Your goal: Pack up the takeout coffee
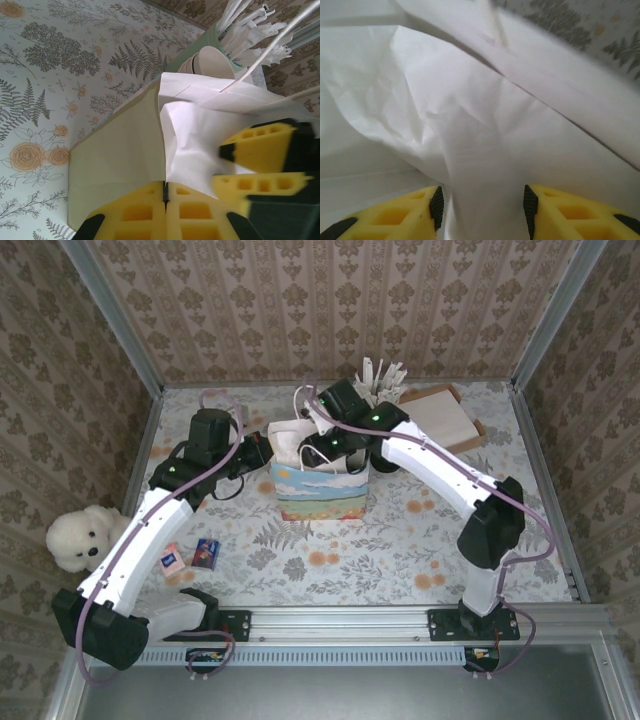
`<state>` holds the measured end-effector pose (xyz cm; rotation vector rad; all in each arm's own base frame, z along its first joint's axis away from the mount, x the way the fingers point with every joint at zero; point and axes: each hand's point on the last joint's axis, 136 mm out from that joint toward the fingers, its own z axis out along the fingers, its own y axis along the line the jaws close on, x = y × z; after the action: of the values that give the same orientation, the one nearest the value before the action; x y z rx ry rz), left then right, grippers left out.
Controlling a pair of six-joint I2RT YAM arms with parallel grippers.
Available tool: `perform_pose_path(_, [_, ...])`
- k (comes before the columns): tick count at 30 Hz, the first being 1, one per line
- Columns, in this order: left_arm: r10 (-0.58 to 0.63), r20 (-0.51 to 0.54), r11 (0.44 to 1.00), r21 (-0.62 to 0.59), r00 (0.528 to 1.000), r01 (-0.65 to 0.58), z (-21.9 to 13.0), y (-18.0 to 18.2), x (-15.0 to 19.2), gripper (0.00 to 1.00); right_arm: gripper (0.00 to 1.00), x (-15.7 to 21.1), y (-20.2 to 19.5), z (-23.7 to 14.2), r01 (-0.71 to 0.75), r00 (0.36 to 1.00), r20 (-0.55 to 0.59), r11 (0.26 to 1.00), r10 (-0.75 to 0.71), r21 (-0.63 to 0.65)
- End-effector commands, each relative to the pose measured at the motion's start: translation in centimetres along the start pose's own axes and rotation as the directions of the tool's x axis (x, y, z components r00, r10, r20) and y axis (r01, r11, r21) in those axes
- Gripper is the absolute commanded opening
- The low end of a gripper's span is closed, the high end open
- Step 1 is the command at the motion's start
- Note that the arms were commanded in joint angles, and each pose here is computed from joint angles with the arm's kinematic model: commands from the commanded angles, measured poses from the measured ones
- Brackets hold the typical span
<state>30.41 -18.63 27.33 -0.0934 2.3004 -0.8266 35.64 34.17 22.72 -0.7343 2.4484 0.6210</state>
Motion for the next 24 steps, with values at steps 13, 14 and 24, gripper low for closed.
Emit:
perform_pose_path(13, [0.035,-0.012,0.999,0.026,0.999,-0.034,0.5,-1.4,0.2,0.0,0.54,-2.8,3.6,-1.8,0.059,0.993,0.113,0.988,-0.043,-0.141])
perform_pose_path(14, [0.037,-0.009,0.999,0.025,0.999,-0.036,0.4,-1.4,0.2,0.0,0.56,-3.4,2.5,-2.7,0.048,0.987,0.157,0.995,-0.034,-0.088])
perform_pose_path(24, [0.046,0.001,0.999,0.004,0.999,-0.046,0.2,-0.9,0.1,0.0,0.58,-1.5,-6.0,-6.4,-0.165,0.972,0.211,0.942,0.104,0.293])
